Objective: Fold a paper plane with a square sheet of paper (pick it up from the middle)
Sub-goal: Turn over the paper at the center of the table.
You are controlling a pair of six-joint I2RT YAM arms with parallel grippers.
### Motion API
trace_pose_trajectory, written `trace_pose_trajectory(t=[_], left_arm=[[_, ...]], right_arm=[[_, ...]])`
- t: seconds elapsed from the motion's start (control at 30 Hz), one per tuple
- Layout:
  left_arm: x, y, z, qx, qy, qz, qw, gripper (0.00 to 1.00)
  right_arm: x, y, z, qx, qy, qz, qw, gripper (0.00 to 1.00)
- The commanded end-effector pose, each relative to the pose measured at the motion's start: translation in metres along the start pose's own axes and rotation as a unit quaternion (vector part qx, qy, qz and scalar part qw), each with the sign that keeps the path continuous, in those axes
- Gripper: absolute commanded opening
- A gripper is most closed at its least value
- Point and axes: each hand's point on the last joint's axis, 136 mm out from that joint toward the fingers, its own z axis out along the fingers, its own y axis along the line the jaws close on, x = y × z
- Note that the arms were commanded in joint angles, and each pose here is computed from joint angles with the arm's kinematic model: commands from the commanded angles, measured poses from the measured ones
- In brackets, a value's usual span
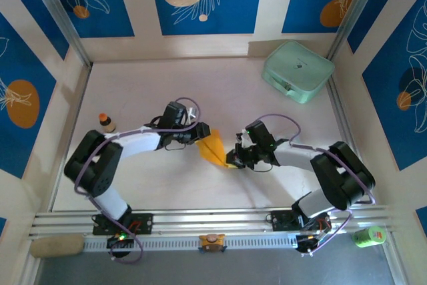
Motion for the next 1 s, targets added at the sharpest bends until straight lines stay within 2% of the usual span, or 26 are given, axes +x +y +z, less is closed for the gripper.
trace_pose_trajectory(t=[0.0,0.27,0.5,0.63,0.83,0.97], left_arm=[[-0.013,0.009,-0.022,-0.061,-0.036,0.032,0.997,0.44],[-0.023,0.012,-0.052,-0.096,-0.093,0.048,0.99,0.44],[-0.032,0.013,-0.076,-0.114,-0.142,0.06,0.981,0.46],[-0.037,0.015,-0.09,-0.127,-0.173,0.064,0.975,0.47],[-0.039,0.024,-0.112,-0.154,-0.213,0.058,0.963,0.48],[-0.04,0.032,-0.127,-0.172,-0.24,0.049,0.954,0.5]], right_arm=[[-0.007,0.004,-0.014,0.033,-0.024,-0.05,0.998,0.02],[-0.023,0.013,-0.048,0.108,-0.098,-0.147,0.978,0.02],[-0.038,0.014,-0.078,0.226,-0.173,-0.237,0.929,0.02],[-0.044,0.021,-0.088,0.288,-0.209,-0.296,0.887,0.02],[-0.054,0.016,-0.109,0.435,-0.246,-0.343,0.795,0.02],[-0.053,0.01,-0.103,0.489,-0.221,-0.355,0.765,0.02]])
